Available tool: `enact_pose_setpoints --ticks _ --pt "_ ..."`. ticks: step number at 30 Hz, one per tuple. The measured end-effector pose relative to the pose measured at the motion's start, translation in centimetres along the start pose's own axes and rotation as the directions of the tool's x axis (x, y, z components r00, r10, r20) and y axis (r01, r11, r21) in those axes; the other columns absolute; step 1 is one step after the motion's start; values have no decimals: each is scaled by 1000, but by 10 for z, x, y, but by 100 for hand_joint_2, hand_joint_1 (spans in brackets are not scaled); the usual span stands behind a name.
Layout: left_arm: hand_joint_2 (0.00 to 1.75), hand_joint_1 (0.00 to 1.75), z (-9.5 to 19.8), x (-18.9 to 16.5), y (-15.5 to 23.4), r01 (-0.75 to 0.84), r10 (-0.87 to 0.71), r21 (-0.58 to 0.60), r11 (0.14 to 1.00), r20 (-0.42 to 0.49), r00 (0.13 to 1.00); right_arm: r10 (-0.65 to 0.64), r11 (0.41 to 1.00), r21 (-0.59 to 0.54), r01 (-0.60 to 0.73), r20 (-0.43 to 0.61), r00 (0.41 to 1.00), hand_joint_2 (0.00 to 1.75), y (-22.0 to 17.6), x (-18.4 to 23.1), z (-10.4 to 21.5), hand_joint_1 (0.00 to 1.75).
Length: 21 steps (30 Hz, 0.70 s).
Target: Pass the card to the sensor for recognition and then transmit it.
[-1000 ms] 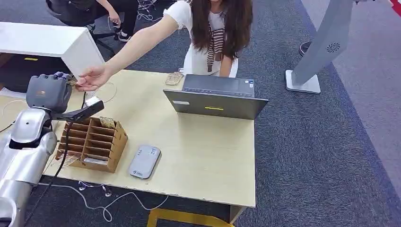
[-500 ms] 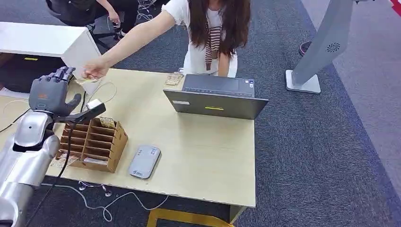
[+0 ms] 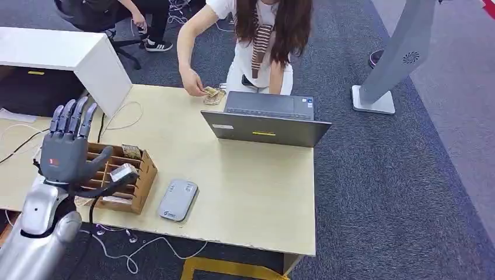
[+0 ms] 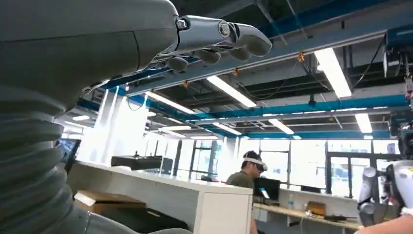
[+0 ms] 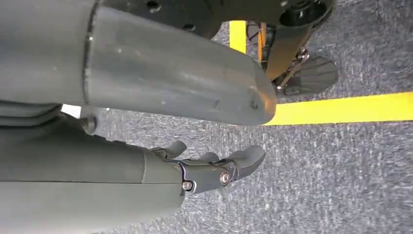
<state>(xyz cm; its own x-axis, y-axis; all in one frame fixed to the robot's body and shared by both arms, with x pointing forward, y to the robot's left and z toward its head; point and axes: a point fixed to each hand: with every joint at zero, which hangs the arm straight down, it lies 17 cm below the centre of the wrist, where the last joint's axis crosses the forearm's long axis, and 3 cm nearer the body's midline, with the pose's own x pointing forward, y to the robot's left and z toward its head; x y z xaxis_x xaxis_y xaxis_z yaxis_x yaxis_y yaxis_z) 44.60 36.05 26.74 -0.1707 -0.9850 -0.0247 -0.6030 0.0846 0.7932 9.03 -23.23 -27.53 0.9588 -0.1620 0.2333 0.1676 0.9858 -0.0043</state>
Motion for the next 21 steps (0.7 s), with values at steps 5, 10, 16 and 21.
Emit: enact_pose_setpoints --ticks 5,10,16,21 --pt "175 0 58 14 55 -273 277 124 954 -9 961 -63 998 -9 63 6 998 0 -2 0 0 0" --pt "175 0 114 2 120 -593 596 188 783 50 802 -117 993 -30 117 -16 993 0 -9 -18 1 0" --pt "175 0 152 -72 162 -721 769 295 626 -82 634 -157 987 -43 156 -2 988 0 -11 -16 1 0" --pt "175 0 240 -161 172 -580 814 593 559 -259 519 -185 981 -55 185 10 983 0 -10 -17 2 0"
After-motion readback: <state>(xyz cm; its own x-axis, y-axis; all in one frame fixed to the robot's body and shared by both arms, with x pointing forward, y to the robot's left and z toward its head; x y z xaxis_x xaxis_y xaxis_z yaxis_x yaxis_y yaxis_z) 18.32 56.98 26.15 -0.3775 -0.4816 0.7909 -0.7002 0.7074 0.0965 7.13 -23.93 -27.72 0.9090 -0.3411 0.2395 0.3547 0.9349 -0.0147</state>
